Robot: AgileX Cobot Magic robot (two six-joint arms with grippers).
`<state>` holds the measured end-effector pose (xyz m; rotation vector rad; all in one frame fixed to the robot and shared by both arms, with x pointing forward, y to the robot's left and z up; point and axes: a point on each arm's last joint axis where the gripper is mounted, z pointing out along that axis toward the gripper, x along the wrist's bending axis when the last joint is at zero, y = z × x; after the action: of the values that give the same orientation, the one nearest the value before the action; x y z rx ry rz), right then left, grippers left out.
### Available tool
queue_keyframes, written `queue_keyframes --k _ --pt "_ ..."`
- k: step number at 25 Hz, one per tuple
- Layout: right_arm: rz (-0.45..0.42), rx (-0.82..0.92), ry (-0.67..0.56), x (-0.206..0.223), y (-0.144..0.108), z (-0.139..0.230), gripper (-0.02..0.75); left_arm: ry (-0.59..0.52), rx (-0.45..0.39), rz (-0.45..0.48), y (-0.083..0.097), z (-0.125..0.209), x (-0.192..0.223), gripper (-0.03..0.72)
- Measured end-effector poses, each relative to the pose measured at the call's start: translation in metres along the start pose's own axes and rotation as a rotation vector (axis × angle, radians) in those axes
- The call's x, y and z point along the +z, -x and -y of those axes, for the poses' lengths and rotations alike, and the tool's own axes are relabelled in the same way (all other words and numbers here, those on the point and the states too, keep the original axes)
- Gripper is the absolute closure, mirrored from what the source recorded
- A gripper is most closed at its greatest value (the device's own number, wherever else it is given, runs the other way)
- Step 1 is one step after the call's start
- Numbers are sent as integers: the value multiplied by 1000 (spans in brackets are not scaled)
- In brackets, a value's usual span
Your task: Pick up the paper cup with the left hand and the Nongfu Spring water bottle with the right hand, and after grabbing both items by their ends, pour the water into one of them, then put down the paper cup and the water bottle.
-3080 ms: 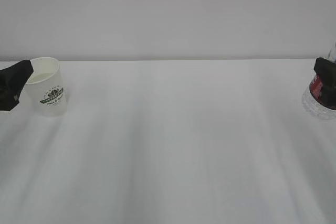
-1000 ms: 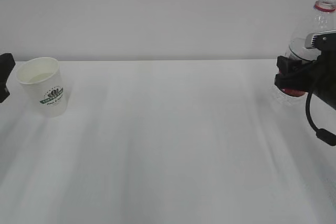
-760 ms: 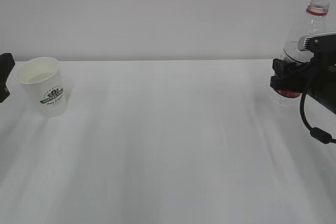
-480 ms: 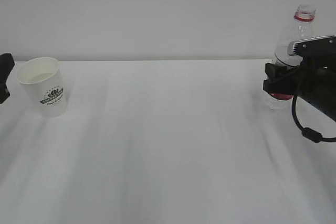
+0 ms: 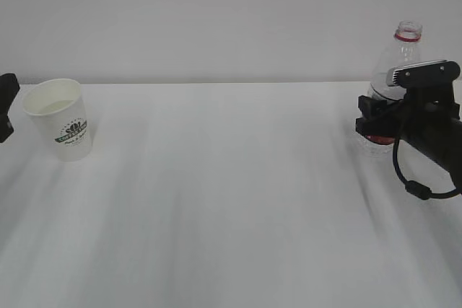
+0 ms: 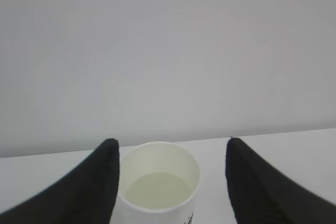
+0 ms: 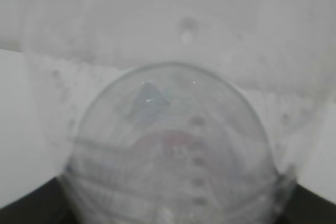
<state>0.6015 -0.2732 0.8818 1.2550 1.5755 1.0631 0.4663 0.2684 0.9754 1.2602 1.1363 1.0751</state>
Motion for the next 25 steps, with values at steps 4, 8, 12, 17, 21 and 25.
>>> queue_keyframes --k 4,8,12,17,21,25 --pt "0 0 0 0 0 0 254 0 0 0 0 0 0 229" --pt "0 -2 0 0 0 0 181 2 0 0 0 0 0 232" --pt "1 7 7 0 0 -1 150 2 0 0 0 0 0 234" --pt "-6 46 6 1 0 -1 146 2 2 0 0 0 0 234" --pt "-9 49 11 -1 0 -6 147 -2 2 0 0 0 0 234" --pt "-12 42 18 -5 1 -18 147 -2 2 0 0 0 0 235"
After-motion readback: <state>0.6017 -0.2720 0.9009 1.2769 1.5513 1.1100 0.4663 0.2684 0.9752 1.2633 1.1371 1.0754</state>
